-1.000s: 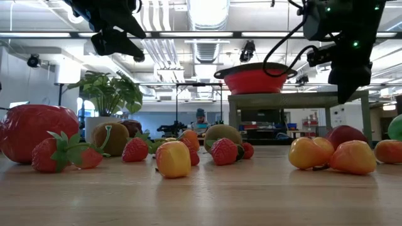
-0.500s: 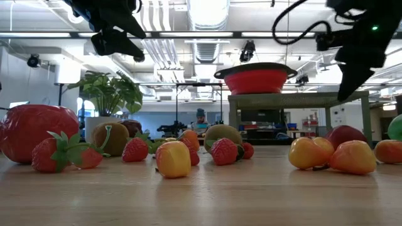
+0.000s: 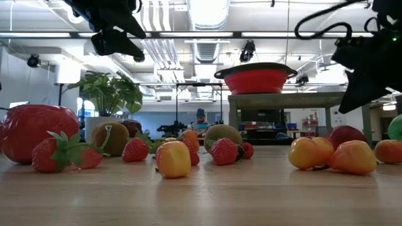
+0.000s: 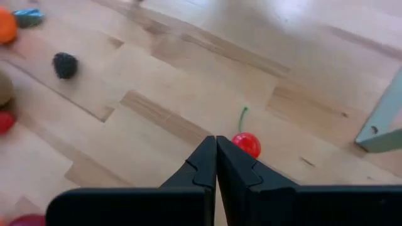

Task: Pick & Place Fruit
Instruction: Put the red cherry into strainer bowl on the shelf

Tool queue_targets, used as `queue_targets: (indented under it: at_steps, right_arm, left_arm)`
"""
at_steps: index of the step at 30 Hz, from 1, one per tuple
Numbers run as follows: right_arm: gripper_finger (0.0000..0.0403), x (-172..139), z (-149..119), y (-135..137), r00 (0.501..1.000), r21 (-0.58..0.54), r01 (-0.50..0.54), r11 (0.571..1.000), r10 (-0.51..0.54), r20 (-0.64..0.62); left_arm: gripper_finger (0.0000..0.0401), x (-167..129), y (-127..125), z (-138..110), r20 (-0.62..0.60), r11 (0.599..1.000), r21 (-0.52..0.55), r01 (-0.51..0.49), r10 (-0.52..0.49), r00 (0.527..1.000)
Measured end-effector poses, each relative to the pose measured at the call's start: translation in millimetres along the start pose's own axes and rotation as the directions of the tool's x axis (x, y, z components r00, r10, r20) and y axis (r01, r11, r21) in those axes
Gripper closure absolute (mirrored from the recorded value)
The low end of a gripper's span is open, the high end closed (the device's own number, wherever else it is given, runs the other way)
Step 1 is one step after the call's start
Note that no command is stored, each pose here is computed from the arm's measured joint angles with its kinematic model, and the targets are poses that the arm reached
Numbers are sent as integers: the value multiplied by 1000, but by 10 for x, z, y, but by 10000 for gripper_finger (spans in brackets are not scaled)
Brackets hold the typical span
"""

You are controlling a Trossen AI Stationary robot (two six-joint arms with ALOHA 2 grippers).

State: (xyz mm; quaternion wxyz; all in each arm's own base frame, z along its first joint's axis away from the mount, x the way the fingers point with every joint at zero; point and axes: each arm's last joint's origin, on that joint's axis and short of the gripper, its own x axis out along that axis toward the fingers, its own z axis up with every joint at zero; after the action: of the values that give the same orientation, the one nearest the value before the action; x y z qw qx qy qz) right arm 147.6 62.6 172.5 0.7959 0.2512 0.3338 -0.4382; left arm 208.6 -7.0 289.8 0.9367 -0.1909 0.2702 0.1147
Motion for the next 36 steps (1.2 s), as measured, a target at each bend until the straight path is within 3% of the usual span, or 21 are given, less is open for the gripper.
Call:
queue_targets:
  at_steps: [6,13,22,27,36]
  right_arm:
    - [394,84,-73,54,1000,40,1,999,-1,-6]
    - [394,226,-170,230,981,-35,191,981,-192,-28]
    - [388,246,-116,340,956,-36,274,961,-276,-95]
    - [349,285,-43,310,951,-48,287,957,-291,-109]
    - [243,379,-29,269,940,-49,311,949,-315,-128]
  left_arm:
    - [128,0,-1,1,1,1000,0,0,0,1000]
    - [128,-2,-3,6,4,1000,-1,2,-2,1000]
    - [128,-2,-2,5,3,1000,0,1,-1,1000]
    - [128,-2,-3,5,3,1000,0,2,-2,1000]
    - [128,-2,-3,5,3,1000,0,2,-2,1000]
